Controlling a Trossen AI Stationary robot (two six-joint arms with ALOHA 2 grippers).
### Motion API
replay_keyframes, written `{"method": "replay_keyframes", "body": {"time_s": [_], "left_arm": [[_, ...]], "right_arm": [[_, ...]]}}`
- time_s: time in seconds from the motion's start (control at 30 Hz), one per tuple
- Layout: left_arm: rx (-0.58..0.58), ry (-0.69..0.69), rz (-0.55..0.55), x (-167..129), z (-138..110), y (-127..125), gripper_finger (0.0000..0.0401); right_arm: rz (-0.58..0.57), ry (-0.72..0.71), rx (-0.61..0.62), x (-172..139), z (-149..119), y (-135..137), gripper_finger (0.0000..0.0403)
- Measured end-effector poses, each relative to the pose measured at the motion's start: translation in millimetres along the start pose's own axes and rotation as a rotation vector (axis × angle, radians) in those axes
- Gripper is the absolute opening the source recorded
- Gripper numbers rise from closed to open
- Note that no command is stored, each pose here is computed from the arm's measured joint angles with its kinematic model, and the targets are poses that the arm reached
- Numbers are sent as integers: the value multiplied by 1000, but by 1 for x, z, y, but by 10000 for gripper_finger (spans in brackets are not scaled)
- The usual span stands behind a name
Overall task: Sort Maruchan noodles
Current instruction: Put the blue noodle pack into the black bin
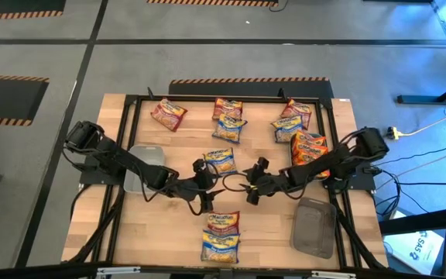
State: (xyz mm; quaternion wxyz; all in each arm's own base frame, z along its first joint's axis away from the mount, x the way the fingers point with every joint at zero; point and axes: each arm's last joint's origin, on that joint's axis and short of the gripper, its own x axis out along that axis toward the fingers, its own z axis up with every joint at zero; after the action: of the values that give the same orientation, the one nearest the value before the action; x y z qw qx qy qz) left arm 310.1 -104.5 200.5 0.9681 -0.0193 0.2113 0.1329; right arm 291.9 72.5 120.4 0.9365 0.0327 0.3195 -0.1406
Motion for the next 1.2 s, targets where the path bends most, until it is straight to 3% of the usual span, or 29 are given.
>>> {"method": "replay_keyframes", "body": {"time_s": [0.4, 0.47, 0.53, 0.7, 1.0, 1.2], "left_arm": [[-23, -27, -8, 0, 3, 0, 225], [-62, -40, -20, 1, 5, 0, 225], [-70, -1, -105, 1, 3, -2, 225], [-31, 101, -337, -8, -16, -32, 225], [-73, 173, -438, -24, -38, -64, 225], [-93, 237, -431, -17, -57, -71, 225]], "right_arm": [[-19, -47, -3, 7, 3, -4, 243], [16, -34, -5, 7, 3, -3, 243], [80, -16, -5, 7, 3, -1, 243], [205, -49, -11, -5, 9, 15, 243], [305, -106, -54, -35, 6, 56, 243], [376, -172, -45, -56, -4, 84, 243]]}}
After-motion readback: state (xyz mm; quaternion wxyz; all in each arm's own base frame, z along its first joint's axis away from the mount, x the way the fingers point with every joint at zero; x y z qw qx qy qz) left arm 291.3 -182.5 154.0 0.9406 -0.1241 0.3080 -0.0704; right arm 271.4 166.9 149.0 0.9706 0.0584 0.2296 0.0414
